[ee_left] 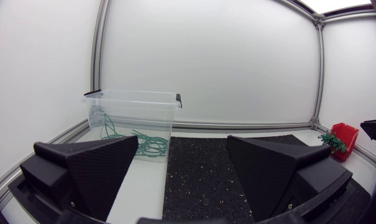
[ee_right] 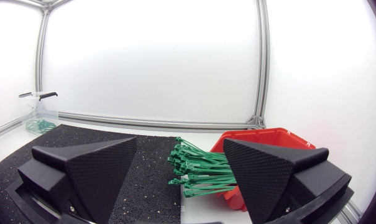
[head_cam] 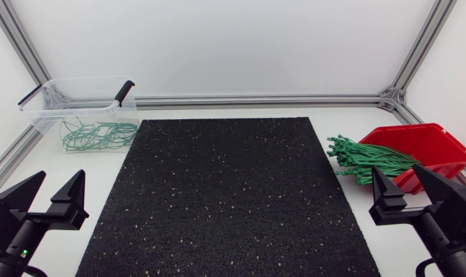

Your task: Take a green cable tie from the red box, thread the tail through the head to close it, then place it in the transparent bin on the left.

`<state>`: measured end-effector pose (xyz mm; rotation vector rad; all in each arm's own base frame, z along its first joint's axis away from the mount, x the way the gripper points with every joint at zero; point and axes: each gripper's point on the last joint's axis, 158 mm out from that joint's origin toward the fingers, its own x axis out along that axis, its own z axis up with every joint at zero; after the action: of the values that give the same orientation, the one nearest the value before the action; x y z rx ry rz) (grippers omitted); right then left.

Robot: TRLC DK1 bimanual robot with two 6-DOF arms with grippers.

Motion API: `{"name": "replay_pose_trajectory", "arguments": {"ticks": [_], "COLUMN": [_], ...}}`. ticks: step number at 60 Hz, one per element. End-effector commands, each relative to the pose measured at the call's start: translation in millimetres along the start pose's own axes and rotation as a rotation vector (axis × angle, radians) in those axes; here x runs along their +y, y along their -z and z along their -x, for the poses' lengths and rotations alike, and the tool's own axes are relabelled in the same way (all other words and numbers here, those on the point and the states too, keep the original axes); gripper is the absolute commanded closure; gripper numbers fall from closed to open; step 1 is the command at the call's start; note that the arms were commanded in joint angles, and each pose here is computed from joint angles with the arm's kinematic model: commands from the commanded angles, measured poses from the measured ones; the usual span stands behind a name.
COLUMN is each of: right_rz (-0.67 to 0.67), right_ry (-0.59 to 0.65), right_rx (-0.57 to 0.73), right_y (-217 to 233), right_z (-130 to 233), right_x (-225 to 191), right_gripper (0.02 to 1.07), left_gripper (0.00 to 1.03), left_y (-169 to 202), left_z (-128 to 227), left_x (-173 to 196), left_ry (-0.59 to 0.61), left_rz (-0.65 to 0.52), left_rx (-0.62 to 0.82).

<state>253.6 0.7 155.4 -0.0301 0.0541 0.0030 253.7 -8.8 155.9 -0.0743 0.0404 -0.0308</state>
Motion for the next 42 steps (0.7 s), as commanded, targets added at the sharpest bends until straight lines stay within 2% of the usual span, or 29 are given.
{"name": "replay_pose_trajectory", "arguments": {"ticks": [1, 19, 32, 42], "right_rz": [0.002, 0.002, 0.001, -0.001], "right_ry": [0.0, 0.02, 0.033, 0.065], "right_rx": [0.003, -0.015, -0.067, -0.03], "right_y": [6.4, -0.3, -36.5, -63.4], "right_z": [-0.6, 0.0, 6.7, 5.6], "right_x": [-0.1, -4.2, -7.4, -14.7], "right_gripper": [0.06, 0.06, 0.06, 0.06], "left_gripper": [0.04, 0.04, 0.04, 0.04], "left_y": [23.5, 23.4, 23.4, 23.4], "left_z": [-1.5, -1.5, -1.5, -1.5], "left_x": [-0.1, 1.1, 1.1, 1.5], "left_ry": [0.004, -0.001, -0.001, -0.003], "left_rz": [-0.001, -0.002, -0.002, -0.002], "left_rx": [0.057, 0.056, 0.056, 0.056]}}
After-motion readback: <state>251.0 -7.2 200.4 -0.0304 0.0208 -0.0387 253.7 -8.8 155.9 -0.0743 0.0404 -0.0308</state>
